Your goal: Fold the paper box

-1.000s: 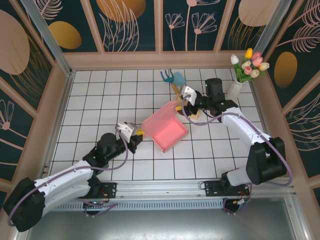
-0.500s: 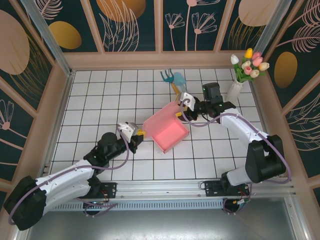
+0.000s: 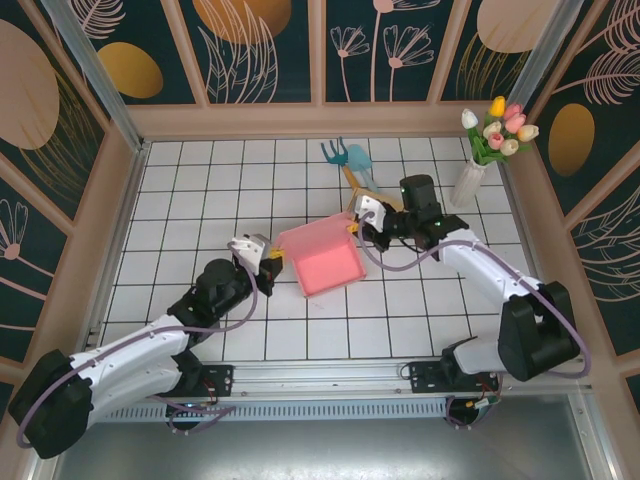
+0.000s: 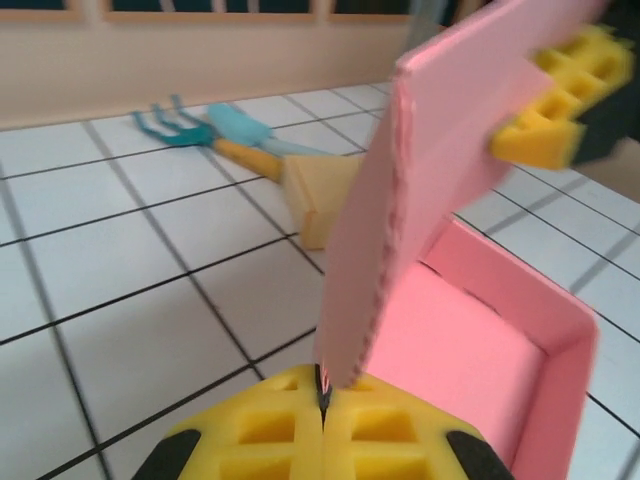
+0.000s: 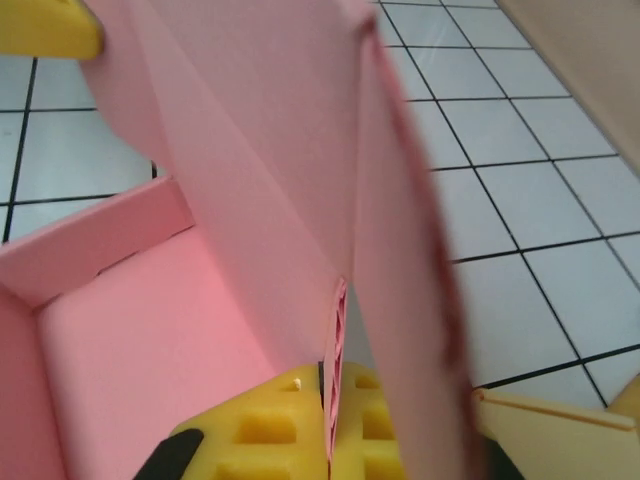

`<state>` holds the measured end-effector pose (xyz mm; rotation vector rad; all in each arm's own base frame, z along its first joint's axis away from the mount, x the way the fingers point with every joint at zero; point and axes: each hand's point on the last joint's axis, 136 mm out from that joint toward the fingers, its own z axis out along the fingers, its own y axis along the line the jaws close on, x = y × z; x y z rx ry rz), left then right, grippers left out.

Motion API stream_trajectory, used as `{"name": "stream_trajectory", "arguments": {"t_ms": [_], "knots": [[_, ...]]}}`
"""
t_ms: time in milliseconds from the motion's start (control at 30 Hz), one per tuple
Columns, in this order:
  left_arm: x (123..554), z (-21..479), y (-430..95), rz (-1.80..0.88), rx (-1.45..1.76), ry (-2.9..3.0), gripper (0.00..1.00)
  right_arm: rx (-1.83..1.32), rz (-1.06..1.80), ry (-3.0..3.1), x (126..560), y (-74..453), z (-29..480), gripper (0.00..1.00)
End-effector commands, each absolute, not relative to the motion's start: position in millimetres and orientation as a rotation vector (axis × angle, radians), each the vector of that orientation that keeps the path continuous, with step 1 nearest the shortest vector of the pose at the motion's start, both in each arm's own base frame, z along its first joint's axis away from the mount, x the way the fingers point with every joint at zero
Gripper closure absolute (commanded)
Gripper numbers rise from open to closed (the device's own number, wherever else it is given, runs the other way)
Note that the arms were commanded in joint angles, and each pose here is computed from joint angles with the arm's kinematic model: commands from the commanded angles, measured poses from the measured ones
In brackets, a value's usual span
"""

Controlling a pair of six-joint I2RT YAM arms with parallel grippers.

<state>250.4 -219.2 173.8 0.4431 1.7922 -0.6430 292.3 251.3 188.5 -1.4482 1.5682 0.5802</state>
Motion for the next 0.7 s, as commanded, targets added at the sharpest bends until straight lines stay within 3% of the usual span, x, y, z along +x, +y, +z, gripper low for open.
{"name": "stream_trajectory", "arguments": {"t_ms": [0, 133, 333, 667], "knots": [[272.3, 218.9, -215.6, -0.688, 0.220, 1.722, 1.00, -1.343, 0.561, 1.552, 286.3, 274.0, 198.7, 0.98], [287.5, 216.4, -217.0, -0.720, 0.074, 1.768, 1.00, -1.040, 0.420, 1.619, 304.2, 282.3, 203.2, 1.00], [295.8, 200.0, -229.3, -0.798, -0.001, 1.800, 1.00, -0.447, 0.388, 1.764, 337.2, 248.2, 197.4, 1.00], [308.5, 187.4, -223.1, -0.658, -0.082, 1.745, 1.00, -0.121, 0.384, 1.810, 347.0, 237.7, 173.9, 1.00]]}}
